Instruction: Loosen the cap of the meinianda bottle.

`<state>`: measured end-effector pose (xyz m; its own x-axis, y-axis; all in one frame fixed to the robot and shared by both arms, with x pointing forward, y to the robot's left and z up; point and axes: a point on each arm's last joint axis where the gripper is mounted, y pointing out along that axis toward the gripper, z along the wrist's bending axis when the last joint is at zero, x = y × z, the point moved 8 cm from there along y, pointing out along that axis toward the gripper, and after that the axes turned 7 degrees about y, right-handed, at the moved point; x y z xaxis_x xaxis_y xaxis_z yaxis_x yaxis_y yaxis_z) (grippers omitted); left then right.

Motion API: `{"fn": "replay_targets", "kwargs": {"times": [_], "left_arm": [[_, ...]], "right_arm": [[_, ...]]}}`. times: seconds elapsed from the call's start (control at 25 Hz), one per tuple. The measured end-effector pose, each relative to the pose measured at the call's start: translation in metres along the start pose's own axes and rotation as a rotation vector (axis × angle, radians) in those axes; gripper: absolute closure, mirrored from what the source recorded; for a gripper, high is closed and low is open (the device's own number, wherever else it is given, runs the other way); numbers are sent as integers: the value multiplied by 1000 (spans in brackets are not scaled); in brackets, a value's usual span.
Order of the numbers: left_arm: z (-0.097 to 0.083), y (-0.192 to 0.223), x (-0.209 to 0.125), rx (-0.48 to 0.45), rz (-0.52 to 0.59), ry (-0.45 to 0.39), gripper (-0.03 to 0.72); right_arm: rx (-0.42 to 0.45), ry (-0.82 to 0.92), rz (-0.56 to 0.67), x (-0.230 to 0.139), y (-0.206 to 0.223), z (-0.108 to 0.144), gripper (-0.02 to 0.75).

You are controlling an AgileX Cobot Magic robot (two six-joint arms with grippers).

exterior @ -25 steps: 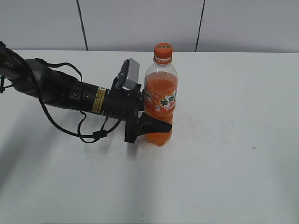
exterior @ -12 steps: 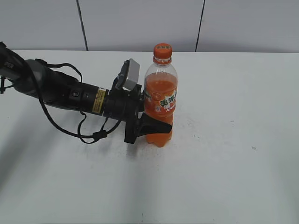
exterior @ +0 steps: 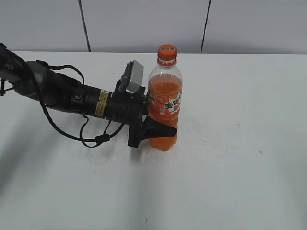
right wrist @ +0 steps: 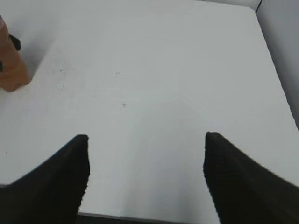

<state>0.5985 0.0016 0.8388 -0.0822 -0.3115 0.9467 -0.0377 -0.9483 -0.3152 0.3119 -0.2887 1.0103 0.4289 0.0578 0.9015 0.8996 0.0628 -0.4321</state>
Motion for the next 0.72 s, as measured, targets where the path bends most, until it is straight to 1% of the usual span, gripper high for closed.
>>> {"fn": "replay_targets", "kwargs": {"times": [0.12,0.32,0.56,0.64,0.72], "left_arm": [[0,0,0,-1,-1,0,287],[0,0,0,-2,-1,1,287],[0,0,0,-3,-2,1,287],[0,0,0,-2,-2,0,287],[0,0,0,-2,-2,-2,287]], "right_arm": [[4,58,-19,8,-7,1,176],[9,87,75,29,-2,0,195],[10,107,239,58,28,-3,199],[9,107,254,71,39,-5,199],[9,85,235,84,51,-6,199]]}}
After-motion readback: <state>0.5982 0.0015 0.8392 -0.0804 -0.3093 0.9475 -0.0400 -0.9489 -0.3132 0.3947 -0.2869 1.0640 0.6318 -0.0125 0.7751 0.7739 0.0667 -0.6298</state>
